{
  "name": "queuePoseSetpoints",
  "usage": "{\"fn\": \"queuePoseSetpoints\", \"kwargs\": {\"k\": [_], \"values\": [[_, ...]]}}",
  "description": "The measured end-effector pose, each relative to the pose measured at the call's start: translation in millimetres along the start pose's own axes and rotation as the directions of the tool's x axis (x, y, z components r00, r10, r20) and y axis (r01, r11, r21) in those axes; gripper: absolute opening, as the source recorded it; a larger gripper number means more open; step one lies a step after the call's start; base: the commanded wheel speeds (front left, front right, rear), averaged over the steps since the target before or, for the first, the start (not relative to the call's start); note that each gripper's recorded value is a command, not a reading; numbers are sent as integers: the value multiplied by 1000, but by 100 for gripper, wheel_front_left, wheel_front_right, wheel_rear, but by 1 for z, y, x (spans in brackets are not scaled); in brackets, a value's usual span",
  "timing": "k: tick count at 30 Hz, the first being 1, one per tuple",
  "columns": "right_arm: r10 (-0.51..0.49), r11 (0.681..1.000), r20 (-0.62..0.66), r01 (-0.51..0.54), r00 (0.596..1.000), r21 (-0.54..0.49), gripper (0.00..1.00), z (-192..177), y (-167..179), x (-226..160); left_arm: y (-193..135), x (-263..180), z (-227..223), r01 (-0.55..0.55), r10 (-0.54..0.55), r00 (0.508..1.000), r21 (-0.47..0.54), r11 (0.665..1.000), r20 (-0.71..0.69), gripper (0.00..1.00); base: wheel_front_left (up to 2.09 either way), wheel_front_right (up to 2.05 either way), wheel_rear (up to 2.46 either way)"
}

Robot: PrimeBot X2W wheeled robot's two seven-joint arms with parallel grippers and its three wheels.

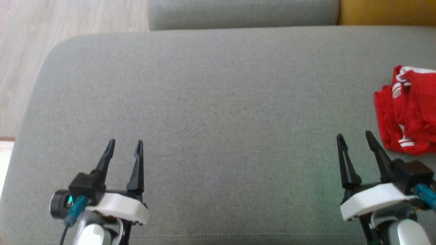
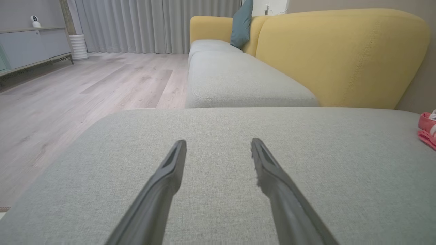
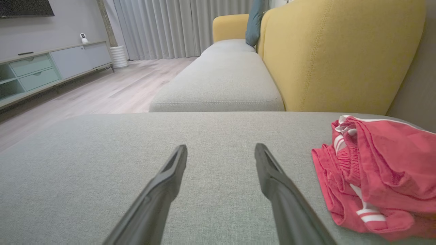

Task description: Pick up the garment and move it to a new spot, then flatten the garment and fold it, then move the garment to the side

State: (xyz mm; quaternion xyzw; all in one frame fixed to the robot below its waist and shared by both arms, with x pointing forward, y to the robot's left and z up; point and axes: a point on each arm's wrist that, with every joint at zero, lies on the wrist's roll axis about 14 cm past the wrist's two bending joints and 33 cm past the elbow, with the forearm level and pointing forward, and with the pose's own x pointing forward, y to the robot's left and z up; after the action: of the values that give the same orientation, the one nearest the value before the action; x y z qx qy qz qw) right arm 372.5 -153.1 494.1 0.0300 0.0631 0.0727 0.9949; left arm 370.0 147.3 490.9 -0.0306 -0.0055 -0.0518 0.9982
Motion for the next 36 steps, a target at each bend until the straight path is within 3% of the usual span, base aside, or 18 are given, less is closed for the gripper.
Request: {"fn": "queuePoseSetpoints", "kwargs": {"k": [11, 36], "values": [[-23, 999, 17, 22, 1000, 25, 100, 6, -5, -22, -2, -12, 3, 9, -8, 1000, 21, 1000, -12, 100, 0, 0, 0], [-40, 998, 34, 38, 999, 58, 100, 11, -11, -23, -6, -12, 4, 16, -15, 1000, 33, 999, -17, 100, 0, 0, 0]]}}
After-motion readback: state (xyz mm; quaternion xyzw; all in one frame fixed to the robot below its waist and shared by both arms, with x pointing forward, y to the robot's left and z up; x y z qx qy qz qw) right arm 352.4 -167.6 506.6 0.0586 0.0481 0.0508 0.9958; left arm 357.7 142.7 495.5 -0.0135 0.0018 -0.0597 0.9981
